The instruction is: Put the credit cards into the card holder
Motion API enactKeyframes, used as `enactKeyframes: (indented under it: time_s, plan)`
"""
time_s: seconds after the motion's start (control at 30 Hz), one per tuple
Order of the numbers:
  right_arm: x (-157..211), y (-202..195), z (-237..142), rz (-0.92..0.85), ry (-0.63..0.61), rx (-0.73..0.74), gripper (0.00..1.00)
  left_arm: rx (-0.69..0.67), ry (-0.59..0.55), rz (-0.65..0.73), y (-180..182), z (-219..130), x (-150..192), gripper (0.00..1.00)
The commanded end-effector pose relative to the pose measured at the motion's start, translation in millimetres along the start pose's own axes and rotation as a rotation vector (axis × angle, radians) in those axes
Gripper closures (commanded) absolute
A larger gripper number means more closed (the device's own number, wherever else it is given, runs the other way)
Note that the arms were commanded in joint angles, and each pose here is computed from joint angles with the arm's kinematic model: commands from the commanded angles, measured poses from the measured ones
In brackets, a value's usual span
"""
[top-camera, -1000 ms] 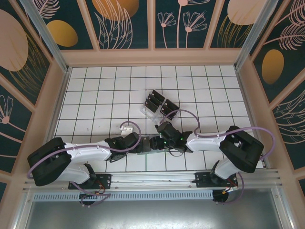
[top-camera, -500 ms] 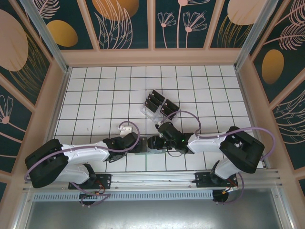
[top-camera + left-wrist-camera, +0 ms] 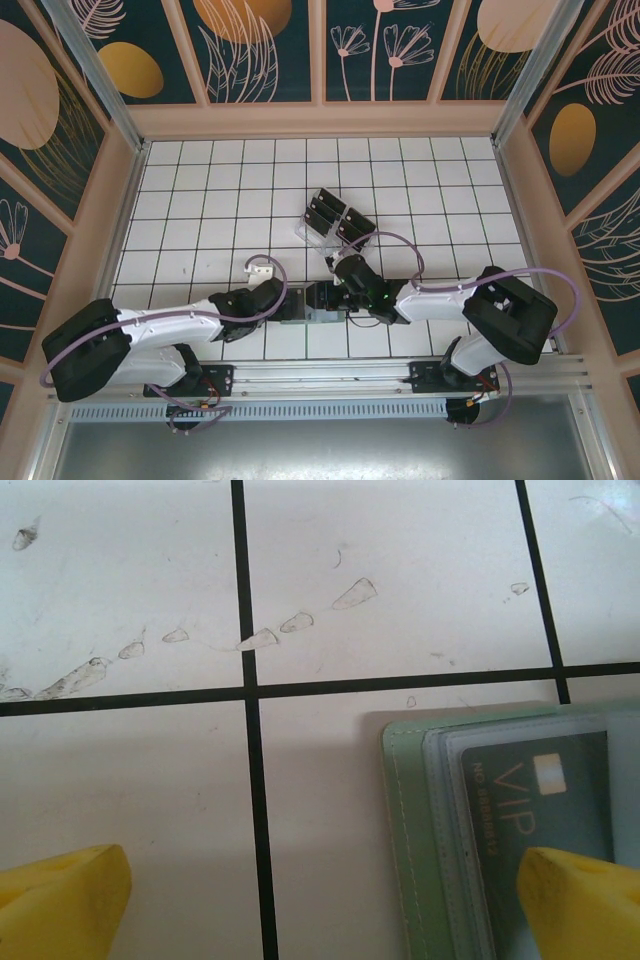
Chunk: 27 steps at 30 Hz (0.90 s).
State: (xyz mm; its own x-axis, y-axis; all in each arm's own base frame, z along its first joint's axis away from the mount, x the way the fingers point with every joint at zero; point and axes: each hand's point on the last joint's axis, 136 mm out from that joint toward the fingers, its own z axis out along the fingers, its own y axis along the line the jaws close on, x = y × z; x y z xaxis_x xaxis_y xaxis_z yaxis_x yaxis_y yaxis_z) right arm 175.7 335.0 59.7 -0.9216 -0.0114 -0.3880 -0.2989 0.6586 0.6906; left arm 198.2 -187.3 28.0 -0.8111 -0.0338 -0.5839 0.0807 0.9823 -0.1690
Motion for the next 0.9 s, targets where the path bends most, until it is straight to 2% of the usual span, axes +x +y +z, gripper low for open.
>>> enactKeyframes:
  time_s: [0.0,0.37,0.73,0.87]
  plan:
    - [-5.4,10.3,-3.7,0.028,-0.032,-0.064,0.55,0.010,-0.020,-0.028,1.0,-1.5,-3.5,0.01]
    - [-15.7,35.0,-7.4,0.055,-0.069,-0.178,0.55,0.009,-0.072,-0.124,11.2,-11.6,-9.9,0.01]
    - [-12.3,47.2,28.5,0.053,0.012,-0.215,0.56,0.010,-0.129,-0.190,22.3,-25.3,-18.0,0.01]
    - [-19.6,56.7,30.8,0.026,0.022,-0.227,0.56,0.008,-0.128,-0.192,23.8,-25.1,-16.6,0.01]
